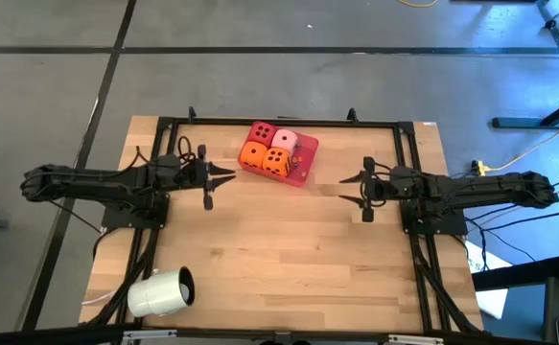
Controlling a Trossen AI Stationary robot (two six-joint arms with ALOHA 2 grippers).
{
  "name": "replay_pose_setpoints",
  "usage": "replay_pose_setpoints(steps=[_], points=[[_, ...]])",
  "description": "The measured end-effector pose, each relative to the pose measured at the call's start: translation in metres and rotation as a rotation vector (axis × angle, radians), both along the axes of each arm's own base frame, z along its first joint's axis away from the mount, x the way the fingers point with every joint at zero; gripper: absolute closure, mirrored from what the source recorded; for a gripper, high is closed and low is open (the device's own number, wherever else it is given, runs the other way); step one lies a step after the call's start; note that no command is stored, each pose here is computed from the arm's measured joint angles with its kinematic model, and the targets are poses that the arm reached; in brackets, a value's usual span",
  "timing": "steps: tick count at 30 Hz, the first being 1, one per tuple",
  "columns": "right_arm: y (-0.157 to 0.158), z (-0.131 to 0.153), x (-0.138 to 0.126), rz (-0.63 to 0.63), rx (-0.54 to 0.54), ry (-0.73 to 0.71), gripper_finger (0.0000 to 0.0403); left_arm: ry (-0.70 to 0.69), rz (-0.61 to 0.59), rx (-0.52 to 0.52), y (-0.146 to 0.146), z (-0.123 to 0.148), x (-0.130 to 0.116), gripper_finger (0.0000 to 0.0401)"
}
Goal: Pick & Place Dice
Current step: Return to Home Position
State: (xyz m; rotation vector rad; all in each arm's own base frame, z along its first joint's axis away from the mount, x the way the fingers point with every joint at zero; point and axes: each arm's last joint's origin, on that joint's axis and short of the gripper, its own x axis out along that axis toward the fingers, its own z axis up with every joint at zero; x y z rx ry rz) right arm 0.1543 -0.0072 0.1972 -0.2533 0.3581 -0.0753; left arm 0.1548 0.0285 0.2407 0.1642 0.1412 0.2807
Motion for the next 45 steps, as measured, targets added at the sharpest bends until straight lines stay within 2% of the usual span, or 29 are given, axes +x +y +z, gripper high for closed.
replay_pose_setpoints(steps=[4,10,12,16,22,26,29,32,38,41,45], points=[[0.0,0.0,0.0,0.031,0.011,-0.023,0.0256,0.02,-0.016,-0.004,-0.002,-0.002,0.002,0.0357],[0.001,0.0,0.001,0.068,0.037,-0.029,0.0374,0.035,-0.021,-0.017,-0.003,-0.005,0.004,0.0361],[0.001,0.0,0.001,0.064,0.053,-0.03,0.0395,0.039,-0.02,-0.018,-0.003,-0.006,0.005,0.036],[0.002,0.0,0.001,0.071,0.094,-0.033,0.0379,0.047,-0.013,-0.002,-0.002,-0.006,0.005,0.0359],[0.002,0.017,-0.002,0.069,0.113,-0.113,0.0374,-0.004,0.139,-0.051,0.001,-0.003,0.002,0.0362],[0.002,0.038,-0.01,0.09,0.054,-0.163,0.0374,-0.04,0.111,-0.047,0.0,0.002,-0.001,0.0363],[0.003,0.052,-0.02,0.101,0.054,-0.166,0.0374,-0.097,0.119,-0.031,-0.001,0.01,-0.009,0.0361],[0.005,0.055,-0.03,0.171,0.07,-0.18,0.0374,-0.136,0.122,-0.012,-0.002,0.016,-0.018,0.0362],[0.011,0.042,-0.047,0.366,0.077,-0.208,0.0374,-0.142,0.043,-0.003,-0.005,0.018,-0.029,0.0365],[0.012,0.035,-0.052,0.373,0.056,-0.233,0.0374,-0.168,0.026,-0.009,-0.006,0.012,-0.03,0.0365],[0.011,0.027,-0.057,0.352,0.047,-0.254,0.0374,-0.207,0.036,-0.024,-0.006,-0.008,-0.032,0.0366]])
